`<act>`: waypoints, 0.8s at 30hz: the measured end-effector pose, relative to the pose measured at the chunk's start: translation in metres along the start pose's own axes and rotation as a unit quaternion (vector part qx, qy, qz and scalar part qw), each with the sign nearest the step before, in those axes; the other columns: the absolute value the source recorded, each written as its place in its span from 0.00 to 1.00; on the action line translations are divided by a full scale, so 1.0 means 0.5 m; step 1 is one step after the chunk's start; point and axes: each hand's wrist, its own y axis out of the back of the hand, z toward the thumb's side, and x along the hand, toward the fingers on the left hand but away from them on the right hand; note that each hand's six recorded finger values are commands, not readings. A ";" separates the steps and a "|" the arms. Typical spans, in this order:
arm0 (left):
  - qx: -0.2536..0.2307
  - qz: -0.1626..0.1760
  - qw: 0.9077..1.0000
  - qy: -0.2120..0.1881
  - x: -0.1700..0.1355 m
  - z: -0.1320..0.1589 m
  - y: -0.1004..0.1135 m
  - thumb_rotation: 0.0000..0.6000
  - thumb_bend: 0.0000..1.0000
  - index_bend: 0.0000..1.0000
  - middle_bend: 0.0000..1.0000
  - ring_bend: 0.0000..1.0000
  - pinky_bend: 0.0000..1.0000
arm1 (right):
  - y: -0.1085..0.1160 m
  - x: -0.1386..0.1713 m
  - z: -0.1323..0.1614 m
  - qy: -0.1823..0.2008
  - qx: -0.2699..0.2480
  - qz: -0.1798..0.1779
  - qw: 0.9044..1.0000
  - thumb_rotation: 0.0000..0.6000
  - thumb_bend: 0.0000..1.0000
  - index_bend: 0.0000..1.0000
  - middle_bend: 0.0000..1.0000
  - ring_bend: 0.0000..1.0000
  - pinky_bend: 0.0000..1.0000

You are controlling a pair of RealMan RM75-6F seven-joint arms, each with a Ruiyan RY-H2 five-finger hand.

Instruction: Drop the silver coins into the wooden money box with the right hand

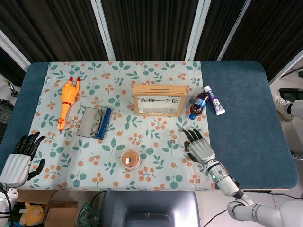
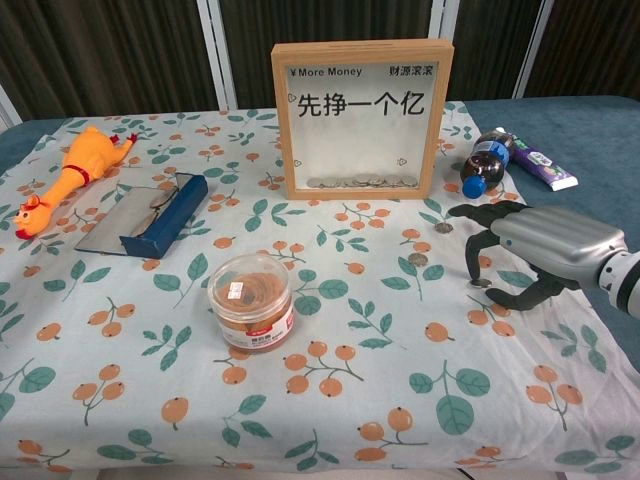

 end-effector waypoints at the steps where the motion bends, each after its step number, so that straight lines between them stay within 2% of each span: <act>1: 0.000 0.000 1.000 0.000 0.000 0.000 0.000 1.00 0.46 0.00 0.00 0.00 0.00 | 0.000 -0.001 0.001 0.000 0.000 0.000 1.000 1.00 0.54 0.62 0.11 0.00 0.06; 24: -0.007 0.010 1.000 -0.005 -0.003 -0.001 0.007 1.00 0.46 0.00 0.00 0.00 0.00 | 0.010 -0.008 0.005 0.000 -0.005 -0.012 1.000 1.00 0.57 0.66 0.16 0.00 0.11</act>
